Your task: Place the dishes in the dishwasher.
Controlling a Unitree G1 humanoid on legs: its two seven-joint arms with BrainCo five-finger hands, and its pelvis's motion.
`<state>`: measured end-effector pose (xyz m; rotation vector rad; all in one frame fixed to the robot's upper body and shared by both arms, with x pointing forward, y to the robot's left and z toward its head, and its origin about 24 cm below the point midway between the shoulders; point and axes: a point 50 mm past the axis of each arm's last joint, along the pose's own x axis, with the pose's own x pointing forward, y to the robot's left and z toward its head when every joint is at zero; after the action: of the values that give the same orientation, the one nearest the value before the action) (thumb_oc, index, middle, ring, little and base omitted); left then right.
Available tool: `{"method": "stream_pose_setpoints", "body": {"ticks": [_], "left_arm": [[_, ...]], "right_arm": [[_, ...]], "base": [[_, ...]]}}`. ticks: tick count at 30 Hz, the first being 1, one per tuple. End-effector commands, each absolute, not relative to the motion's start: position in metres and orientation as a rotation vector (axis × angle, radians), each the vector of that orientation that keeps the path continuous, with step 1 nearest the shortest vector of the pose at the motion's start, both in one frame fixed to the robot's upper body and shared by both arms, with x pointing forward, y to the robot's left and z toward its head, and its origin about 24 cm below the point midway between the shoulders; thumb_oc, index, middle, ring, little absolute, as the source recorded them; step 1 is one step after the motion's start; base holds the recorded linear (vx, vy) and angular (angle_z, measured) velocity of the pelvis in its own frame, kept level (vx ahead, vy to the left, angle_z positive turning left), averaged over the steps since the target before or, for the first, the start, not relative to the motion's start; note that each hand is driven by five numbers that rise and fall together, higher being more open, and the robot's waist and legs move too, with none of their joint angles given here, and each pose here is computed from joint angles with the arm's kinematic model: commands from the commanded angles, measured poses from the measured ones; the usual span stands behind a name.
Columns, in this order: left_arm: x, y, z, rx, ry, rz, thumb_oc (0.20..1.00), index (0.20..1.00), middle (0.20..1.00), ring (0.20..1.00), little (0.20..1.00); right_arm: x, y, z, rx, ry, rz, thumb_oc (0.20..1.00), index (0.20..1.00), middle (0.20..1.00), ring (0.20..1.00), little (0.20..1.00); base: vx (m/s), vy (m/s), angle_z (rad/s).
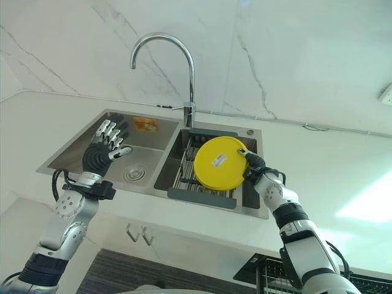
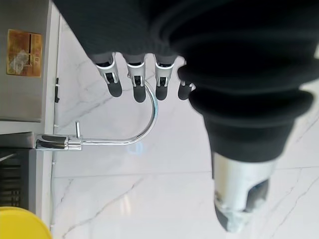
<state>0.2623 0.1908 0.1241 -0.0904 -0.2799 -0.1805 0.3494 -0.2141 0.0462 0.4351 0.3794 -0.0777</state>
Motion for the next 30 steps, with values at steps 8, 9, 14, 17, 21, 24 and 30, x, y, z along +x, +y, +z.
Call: {"method": "stream_pose_setpoints", "body": {"ticks": [8,9,14,17,21,24,30], "left_arm": [[0.255,0.195,0.147,-0.096,-0.414,-0.227,1.0,1.0,1.0,1.0,1.0],[0.254,0.195,0.147,-0.095,-0.417,-0.226,1.0,1.0,1.0,1.0,1.0],[0.238,0.204,0.166,-0.085,-0.577,-0.202,1.0,1.0,1.0,1.0,1.0],[0.224,0.21,0.181,-0.076,-0.696,-0.184,1.0,1.0,1.0,1.0,1.0],[0.21,0.216,0.193,-0.063,-0.814,-0.143,1.0,1.0,1.0,1.0,1.0],[0.208,0.216,0.198,-0.027,-0.859,-0.13,1.0,1.0,1.0,1.0,1.0],[0.211,0.208,0.204,0.143,-0.867,-0.204,1.0,1.0,1.0,1.0,1.0]], "right_arm": [[0.351,-0.203,0.16,0.594,-0.16,0.067,0.2,0.2,0.2,0.2,0.2],[0.348,-0.203,0.162,0.595,-0.179,0.07,0.2,0.2,0.2,0.2,0.2],[0.314,-0.21,0.176,0.671,-0.317,0.094,0.2,0.2,0.2,0.2,0.2],[0.292,-0.221,0.177,0.692,-0.389,0.072,0.2,0.2,0.2,0.2,0.2],[0.268,-0.23,0.183,0.706,-0.459,0.073,0.2,0.2,0.2,0.2,0.2],[0.263,-0.224,0.18,0.732,-0.468,0.084,0.2,0.2,0.2,0.2,0.2],[0.244,-0.237,0.164,0.772,-0.443,0.09,0.2,0.2,0.2,0.2,0.2]], "base": [[0.01,-0.04,0.0],[0.03,-0.104,0.02],[0.04,-0.102,0.01],[0.03,-0.027,0.0],[-0.06,0.086,-0.12],[-0.06,0.333,-0.74],[-0.01,0.199,-0.63]]}}
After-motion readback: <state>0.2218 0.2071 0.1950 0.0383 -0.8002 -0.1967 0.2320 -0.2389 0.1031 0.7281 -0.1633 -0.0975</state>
